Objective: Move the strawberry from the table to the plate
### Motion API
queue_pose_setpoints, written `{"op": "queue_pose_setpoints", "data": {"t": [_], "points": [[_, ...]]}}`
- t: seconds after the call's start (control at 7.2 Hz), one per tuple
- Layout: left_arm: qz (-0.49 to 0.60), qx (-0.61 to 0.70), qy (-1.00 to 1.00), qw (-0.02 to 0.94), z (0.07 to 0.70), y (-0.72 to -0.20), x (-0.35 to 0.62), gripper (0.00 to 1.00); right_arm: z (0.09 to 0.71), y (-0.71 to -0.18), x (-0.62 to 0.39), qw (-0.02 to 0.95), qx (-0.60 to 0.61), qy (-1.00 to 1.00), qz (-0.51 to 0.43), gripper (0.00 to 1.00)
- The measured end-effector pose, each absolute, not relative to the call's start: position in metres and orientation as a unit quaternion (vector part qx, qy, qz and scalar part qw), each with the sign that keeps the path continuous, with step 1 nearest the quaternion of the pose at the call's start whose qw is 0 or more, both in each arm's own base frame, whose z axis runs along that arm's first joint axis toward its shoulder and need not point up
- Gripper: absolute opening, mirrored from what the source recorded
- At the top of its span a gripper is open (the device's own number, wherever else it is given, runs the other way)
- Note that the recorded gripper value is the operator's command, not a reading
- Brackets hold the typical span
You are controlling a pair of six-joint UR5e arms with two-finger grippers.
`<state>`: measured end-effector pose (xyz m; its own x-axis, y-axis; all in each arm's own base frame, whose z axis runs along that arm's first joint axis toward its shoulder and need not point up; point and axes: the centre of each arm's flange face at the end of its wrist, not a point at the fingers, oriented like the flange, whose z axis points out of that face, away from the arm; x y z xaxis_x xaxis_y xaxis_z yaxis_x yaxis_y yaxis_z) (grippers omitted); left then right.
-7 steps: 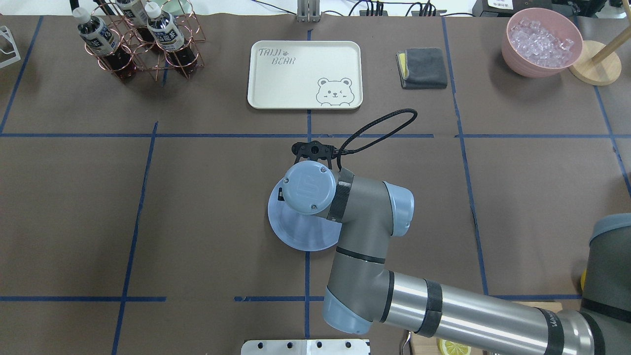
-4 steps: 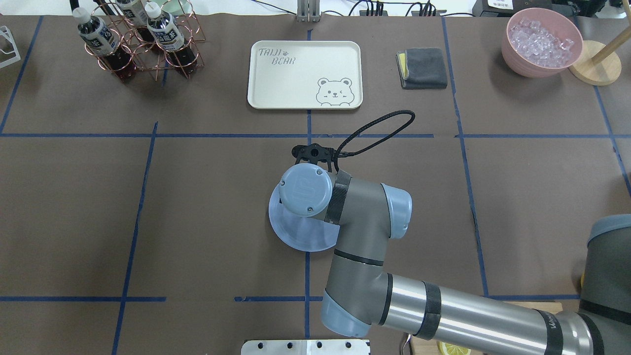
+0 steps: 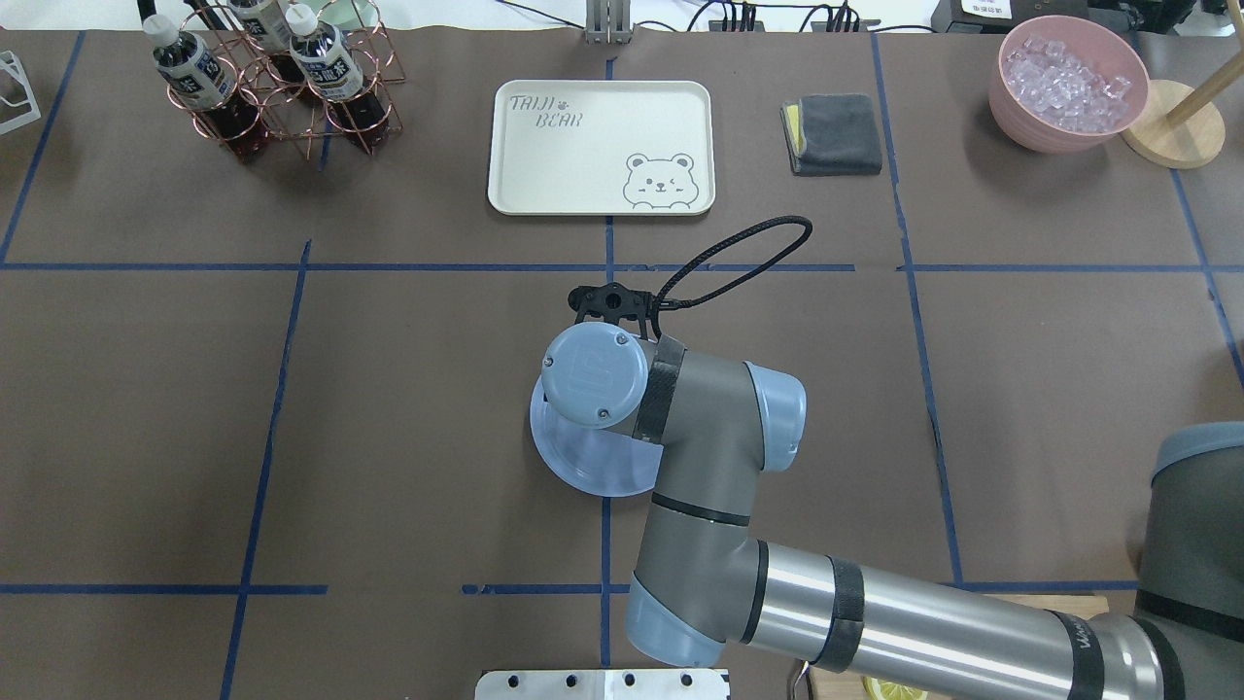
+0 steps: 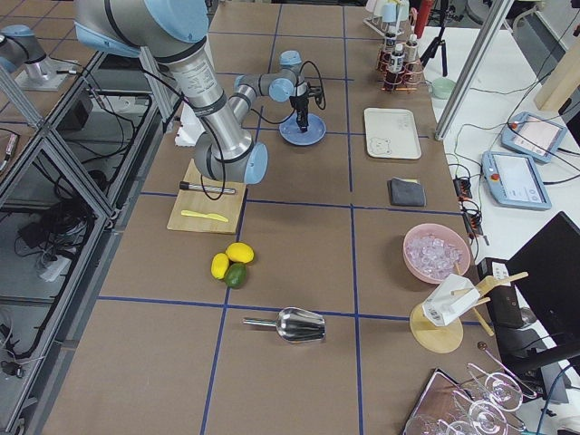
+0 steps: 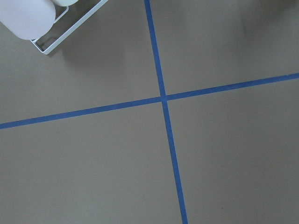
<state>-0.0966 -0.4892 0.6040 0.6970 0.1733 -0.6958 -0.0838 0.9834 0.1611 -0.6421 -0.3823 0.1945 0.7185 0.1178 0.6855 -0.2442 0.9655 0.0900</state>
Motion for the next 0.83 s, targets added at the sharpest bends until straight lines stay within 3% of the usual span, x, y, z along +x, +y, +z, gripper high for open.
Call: {"op": "queue_pose_setpoints", "data": {"t": [0.56, 0.83], "points": [[0.07, 0.058, 0.383, 0.919, 0.604, -0.489, -0.097, 1.0, 0.187, -0.4, -0.621, 0.92, 0.096, -0.368, 0.092, 1.0], [0.068, 0.053, 0.383, 0.92, 0.609, -0.489, -0.097, 1.0, 0.199, -0.475, -0.543, 0.926, 0.098, -0.36, 0.058, 1.0]]}}
